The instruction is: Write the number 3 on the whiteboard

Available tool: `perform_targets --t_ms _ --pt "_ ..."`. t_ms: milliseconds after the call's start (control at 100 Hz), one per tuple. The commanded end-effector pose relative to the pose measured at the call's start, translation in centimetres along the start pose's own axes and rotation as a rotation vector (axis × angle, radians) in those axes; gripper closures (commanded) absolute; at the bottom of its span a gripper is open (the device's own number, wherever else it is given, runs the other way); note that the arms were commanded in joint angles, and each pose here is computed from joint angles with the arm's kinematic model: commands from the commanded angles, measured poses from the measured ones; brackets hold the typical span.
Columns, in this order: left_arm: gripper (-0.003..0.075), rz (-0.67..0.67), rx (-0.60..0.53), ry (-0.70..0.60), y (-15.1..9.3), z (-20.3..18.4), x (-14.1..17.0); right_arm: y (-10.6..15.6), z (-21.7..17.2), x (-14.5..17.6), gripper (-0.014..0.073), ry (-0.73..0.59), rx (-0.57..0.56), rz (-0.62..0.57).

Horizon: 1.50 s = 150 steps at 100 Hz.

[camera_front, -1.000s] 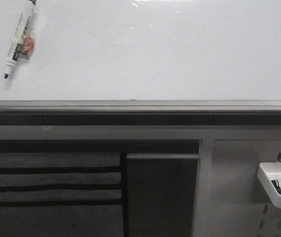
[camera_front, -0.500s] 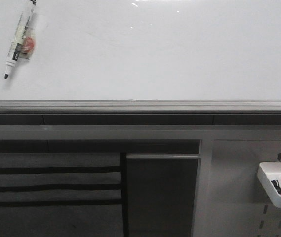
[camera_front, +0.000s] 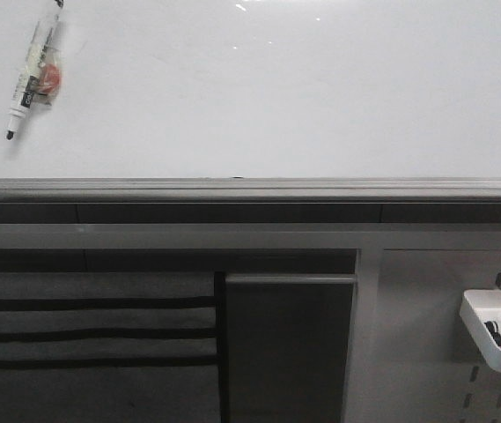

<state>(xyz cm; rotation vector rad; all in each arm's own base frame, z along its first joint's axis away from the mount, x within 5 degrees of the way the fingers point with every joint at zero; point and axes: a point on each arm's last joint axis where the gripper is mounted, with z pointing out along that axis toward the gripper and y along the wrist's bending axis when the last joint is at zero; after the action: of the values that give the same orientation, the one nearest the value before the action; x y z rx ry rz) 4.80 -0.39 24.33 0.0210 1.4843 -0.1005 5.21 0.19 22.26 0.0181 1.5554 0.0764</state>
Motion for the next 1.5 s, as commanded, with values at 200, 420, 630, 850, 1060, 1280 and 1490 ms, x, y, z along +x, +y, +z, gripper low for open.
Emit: perform_targets --t_ms 200,420,630,850,1060,1280,1490 --pt "0.0738 0.03 0.009 0.059 -0.5 -0.4 -9.9 0.5 -0.7 -9.1 0.0661 -0.002 0.003 -0.06" --pt "0.0738 0.053 -0.004 0.21 -0.5 1.7 -10.9 0.7 0.5 -12.1 0.0661 0.015 0.003 -0.06" --pt "0.0738 0.053 -0.005 0.241 -0.5 2.4 -10.7 0.7 0.7 -12.1 0.0661 0.018 0.003 -0.06" --pt "0.0738 0.053 -0.005 0.24 -0.5 2.4 -10.7 0.7 0.7 -12.0 0.0661 0.031 0.004 -0.06" --pt "0.0737 0.053 -0.005 0.238 -0.5 2.4 -10.7 0.7 0.7 -12.0 0.0653 0.029 0.004 -0.06" --pt "0.0393 0.116 -0.032 0.24 -0.2 2.4 -10.7 0.7 0.7 -12.0 0.0232 0.029 0.004 -0.06" --pt "0.0111 0.109 -0.029 0.233 -0.2 2.4 -10.8 0.7 0.7 -12.0 0.0068 0.025 0.004 -0.06"
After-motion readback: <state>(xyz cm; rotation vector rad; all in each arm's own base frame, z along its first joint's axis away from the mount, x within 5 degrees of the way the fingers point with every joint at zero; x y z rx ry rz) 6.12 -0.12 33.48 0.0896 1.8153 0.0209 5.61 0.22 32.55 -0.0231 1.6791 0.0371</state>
